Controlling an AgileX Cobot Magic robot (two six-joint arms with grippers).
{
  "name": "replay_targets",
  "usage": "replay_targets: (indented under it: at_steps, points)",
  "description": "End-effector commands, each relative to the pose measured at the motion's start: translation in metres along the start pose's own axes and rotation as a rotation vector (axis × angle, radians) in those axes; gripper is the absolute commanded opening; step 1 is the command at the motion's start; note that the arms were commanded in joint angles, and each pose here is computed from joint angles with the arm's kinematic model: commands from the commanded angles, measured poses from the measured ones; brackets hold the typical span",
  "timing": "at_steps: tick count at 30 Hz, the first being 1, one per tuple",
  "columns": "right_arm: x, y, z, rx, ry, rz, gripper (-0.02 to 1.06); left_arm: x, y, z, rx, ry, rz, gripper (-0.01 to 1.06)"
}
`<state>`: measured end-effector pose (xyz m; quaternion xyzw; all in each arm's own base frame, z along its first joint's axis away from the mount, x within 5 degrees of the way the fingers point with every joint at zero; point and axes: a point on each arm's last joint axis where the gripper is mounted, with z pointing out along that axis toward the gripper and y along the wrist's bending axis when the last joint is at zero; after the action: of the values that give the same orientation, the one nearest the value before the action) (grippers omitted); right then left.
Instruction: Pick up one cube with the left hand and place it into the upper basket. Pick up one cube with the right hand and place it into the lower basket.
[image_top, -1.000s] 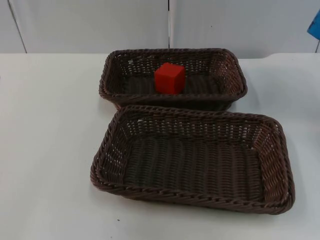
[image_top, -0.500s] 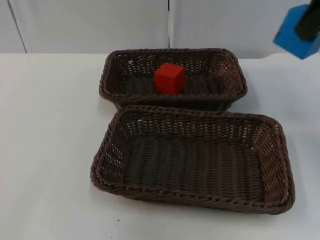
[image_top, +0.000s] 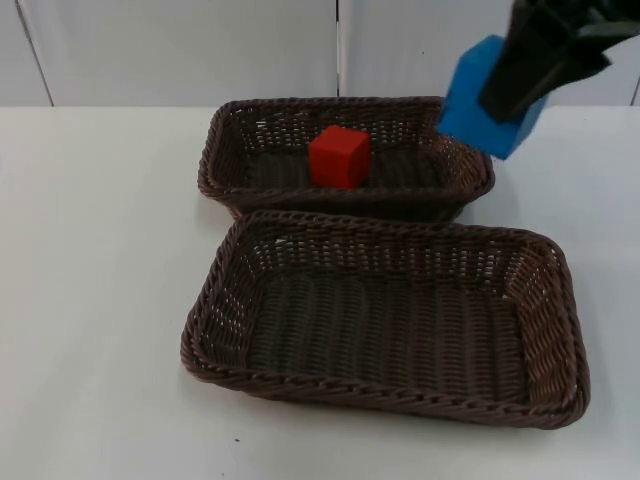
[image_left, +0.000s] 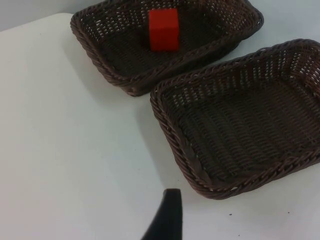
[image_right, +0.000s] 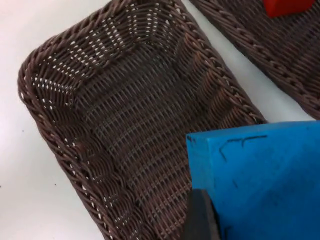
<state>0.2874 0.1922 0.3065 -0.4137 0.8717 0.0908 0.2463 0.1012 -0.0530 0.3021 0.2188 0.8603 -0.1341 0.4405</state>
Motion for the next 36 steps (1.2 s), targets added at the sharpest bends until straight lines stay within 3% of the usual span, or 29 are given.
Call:
replay_targets:
  at_steps: [1, 10, 22, 36]
  points:
    - [-0.005, 0.008, -0.004, 0.015, -0.028, -0.018, 0.00, 0.002, 0.000, 0.000, 0.000, 0.002, 0.005, 0.78]
    - [-0.014, 0.036, -0.001, -0.023, -0.071, -0.052, 0.00, 0.002, 0.000, 0.000, 0.001, 0.002, 0.003, 0.78]
    - [-0.009, 0.035, 0.010, -0.005, -0.104, -0.033, 0.00, 0.002, 0.000, 0.000, 0.001, 0.002, 0.003, 0.78]
    - [0.026, 0.037, 0.051, 0.027, -0.150, 0.016, 0.00, 0.002, -0.001, 0.000, 0.003, 0.001, 0.000, 0.78]
